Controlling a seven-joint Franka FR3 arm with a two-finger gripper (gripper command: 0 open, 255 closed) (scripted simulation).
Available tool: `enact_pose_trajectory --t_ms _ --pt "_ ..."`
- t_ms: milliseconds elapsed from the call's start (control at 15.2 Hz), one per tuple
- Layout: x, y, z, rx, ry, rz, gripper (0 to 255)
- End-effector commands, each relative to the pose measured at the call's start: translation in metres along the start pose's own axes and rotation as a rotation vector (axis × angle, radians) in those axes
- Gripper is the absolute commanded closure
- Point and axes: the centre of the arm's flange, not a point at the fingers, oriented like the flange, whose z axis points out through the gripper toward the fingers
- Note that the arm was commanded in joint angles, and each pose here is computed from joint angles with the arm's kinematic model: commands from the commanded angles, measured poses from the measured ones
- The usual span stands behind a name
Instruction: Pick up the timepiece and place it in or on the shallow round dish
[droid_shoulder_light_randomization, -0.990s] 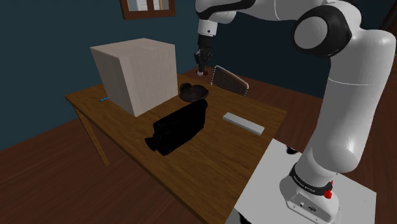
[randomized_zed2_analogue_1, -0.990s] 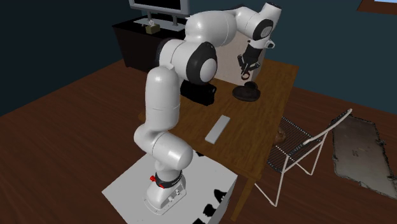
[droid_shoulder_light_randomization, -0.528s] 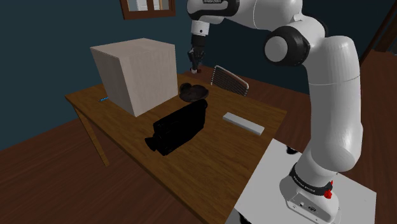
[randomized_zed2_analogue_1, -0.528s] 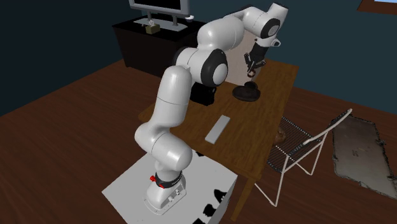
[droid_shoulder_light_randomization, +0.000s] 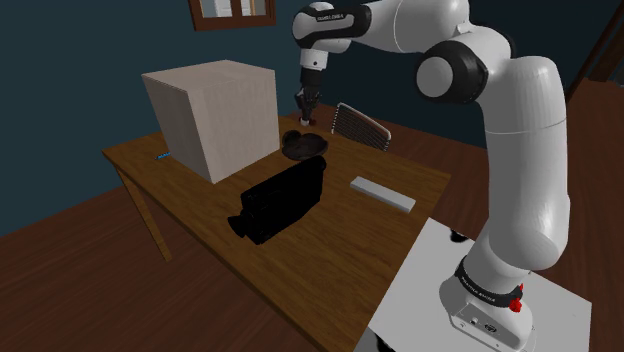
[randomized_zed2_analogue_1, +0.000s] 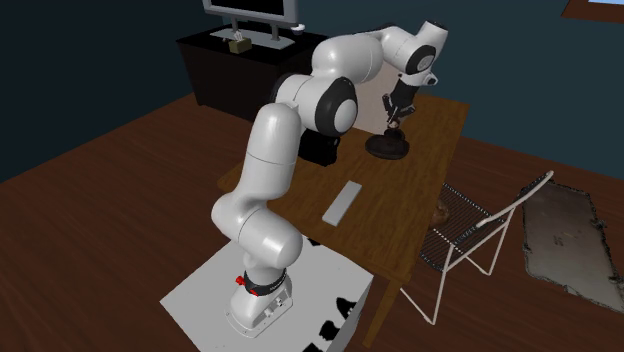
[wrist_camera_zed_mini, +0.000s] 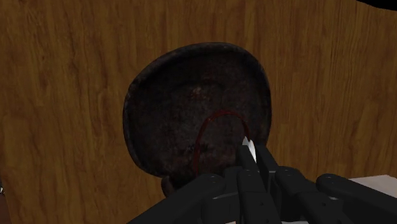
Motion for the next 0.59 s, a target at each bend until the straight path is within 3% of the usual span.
enact_pose_trajectory --t_ms 0,528 --pt "-0.001 0.001 0.010 0.000 0.000 0.000 255" --pt "-0.001 0.007 0.039 0.000 0.000 0.000 255"
